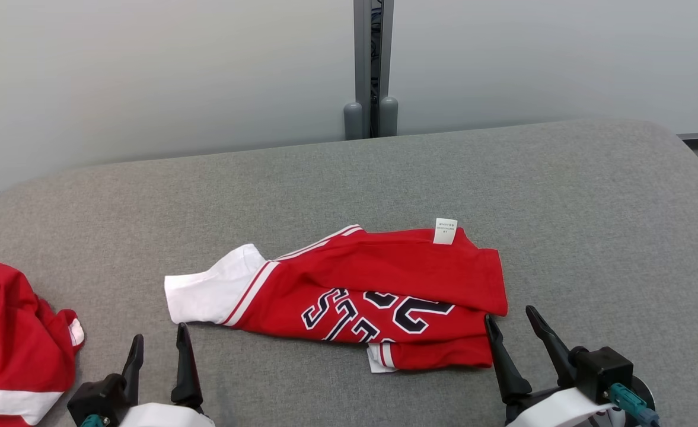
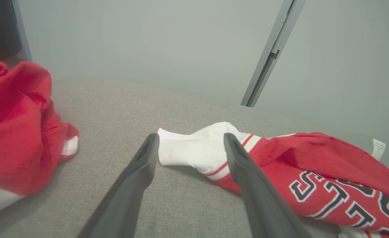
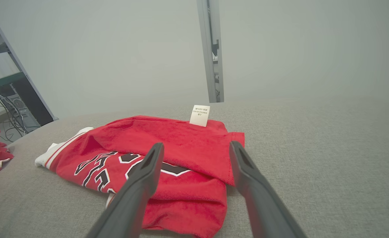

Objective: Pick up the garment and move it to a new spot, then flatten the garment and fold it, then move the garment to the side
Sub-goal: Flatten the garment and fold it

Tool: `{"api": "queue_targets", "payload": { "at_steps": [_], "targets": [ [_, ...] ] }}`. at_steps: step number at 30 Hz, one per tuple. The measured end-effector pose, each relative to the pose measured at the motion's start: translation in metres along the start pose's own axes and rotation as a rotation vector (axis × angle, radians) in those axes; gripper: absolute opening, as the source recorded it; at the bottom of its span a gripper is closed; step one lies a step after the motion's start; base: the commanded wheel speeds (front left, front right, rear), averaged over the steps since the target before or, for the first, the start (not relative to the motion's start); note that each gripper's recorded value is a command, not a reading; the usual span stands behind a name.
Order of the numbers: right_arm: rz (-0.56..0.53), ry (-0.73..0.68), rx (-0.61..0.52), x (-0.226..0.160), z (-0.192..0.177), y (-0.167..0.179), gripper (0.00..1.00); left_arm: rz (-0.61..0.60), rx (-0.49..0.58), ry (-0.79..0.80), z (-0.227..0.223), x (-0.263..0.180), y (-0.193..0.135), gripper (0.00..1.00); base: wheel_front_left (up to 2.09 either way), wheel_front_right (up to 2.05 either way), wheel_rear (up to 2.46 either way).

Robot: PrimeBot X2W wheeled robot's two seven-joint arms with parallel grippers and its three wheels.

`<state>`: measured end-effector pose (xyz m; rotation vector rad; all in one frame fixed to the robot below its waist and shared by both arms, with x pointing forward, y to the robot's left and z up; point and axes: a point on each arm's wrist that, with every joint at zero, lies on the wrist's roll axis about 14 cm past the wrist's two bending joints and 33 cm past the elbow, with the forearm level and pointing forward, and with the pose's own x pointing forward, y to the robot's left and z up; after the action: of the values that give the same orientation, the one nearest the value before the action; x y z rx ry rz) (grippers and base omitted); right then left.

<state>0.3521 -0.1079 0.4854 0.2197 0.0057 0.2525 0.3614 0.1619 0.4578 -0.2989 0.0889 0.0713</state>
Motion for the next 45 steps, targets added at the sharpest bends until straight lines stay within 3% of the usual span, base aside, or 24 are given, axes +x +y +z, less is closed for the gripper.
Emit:
{"api": "queue_targets", "payload": {
  "at_steps": [13, 18, 24, 38, 39, 40, 41, 42, 45],
  "targets": [
    [0.015, 0.032, 0.0, 0.012, -0.01, 0.001, 1.0, -0.03, 0.061, 0.053, -0.004, 0.056, -0.006, 1.0, 0.0, 0.0, 0.0],
    [0.01, 0.061, 0.0, 0.02, -0.019, -0.004, 1.0, 0.0, 0.137, 0.193, -0.017, 0.096, 0.002, 1.0, 0.0, 0.0, 0.0],
    [0.01, 0.07, -0.004, 0.031, -0.022, -0.009, 1.0, 0.043, 0.226, 0.37, -0.046, 0.111, 0.014, 1.0, 0.0, 0.0, 0.0],
    [-0.02, 0.107, 0.003, 0.04, -0.036, -0.023, 1.0, 0.076, 0.279, 0.584, -0.084, 0.13, 0.029, 1.0, 0.0, 0.0, 0.0],
    [-0.021, 0.105, 0.003, 0.04, -0.036, -0.023, 1.0, 0.074, 0.281, 0.59, -0.085, 0.131, 0.029, 0.87, 0.0, 0.0, 0.0],
    [-0.021, 0.105, 0.003, 0.041, -0.035, -0.023, 1.0, 0.069, 0.282, 0.601, -0.087, 0.13, 0.029, 0.47, 0.0, 0.0, 0.0],
    [-0.022, 0.105, 0.003, 0.041, -0.036, -0.024, 1.0, 0.067, 0.284, 0.609, -0.088, 0.13, 0.03, 0.28, 0.0, 0.0, 0.0],
    [-0.023, 0.105, 0.004, 0.041, -0.036, -0.024, 1.0, 0.064, 0.285, 0.613, -0.089, 0.13, 0.03, 0.0, 0.0, 0.0, 0.0],
    [-0.029, 0.106, 0.008, 0.041, -0.036, -0.026, 1.0, 0.048, 0.278, 0.616, -0.091, 0.133, 0.025, 0.0, 0.0, 0.0, 0.0]
  ]
}}
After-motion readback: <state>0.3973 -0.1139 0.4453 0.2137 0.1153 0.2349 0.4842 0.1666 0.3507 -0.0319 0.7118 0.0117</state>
